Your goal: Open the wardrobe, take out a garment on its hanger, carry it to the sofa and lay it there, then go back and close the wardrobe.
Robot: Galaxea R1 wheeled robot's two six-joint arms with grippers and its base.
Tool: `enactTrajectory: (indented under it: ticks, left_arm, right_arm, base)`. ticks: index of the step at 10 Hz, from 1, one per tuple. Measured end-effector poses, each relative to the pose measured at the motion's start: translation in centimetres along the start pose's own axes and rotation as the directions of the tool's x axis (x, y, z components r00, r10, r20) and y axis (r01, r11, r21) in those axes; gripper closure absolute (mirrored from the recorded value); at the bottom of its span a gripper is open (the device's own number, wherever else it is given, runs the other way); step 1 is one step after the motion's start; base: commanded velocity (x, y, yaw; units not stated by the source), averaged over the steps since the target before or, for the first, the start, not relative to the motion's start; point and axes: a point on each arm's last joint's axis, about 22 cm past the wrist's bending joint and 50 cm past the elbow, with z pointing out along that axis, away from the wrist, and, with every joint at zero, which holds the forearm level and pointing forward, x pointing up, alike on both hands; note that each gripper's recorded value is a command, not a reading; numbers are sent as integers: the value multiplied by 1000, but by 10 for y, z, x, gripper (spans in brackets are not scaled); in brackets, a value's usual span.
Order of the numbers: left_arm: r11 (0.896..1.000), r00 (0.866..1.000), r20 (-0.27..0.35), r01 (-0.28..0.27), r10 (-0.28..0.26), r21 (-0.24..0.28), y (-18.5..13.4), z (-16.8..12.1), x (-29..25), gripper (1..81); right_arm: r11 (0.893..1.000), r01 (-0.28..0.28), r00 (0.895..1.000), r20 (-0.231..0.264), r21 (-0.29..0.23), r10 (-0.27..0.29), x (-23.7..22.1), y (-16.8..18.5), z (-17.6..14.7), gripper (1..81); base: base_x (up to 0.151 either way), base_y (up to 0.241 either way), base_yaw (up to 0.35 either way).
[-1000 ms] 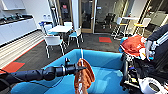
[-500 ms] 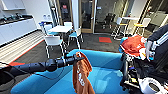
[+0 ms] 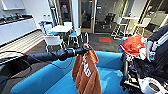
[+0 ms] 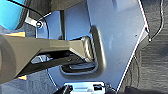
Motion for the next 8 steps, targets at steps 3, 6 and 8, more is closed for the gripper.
enactTrajectory:
  ticks: [3, 6, 8]
  left_arm:
    - [999, 997, -52, 48, -48, 7, -10, 29, 27, 811]
    - [994, 986, -145, 93, -84, 56, -46, 35, 66, 811]
    - [986, 965, -242, 127, -97, 109, -80, 10, 106, 811]
  right_arm:
    - [1000, 4, 1000, -6, -1, -4, 5, -4, 5, 10]
    - [1000, 7, 1000, -6, -16, -7, 5, 3, 3, 10]
    - [1000, 7, 1000, -5, -15, -7, 4, 2, 4, 10]
  base:
    - [0, 0, 0]
    - [0, 0, 0]
    - [0, 0, 0]
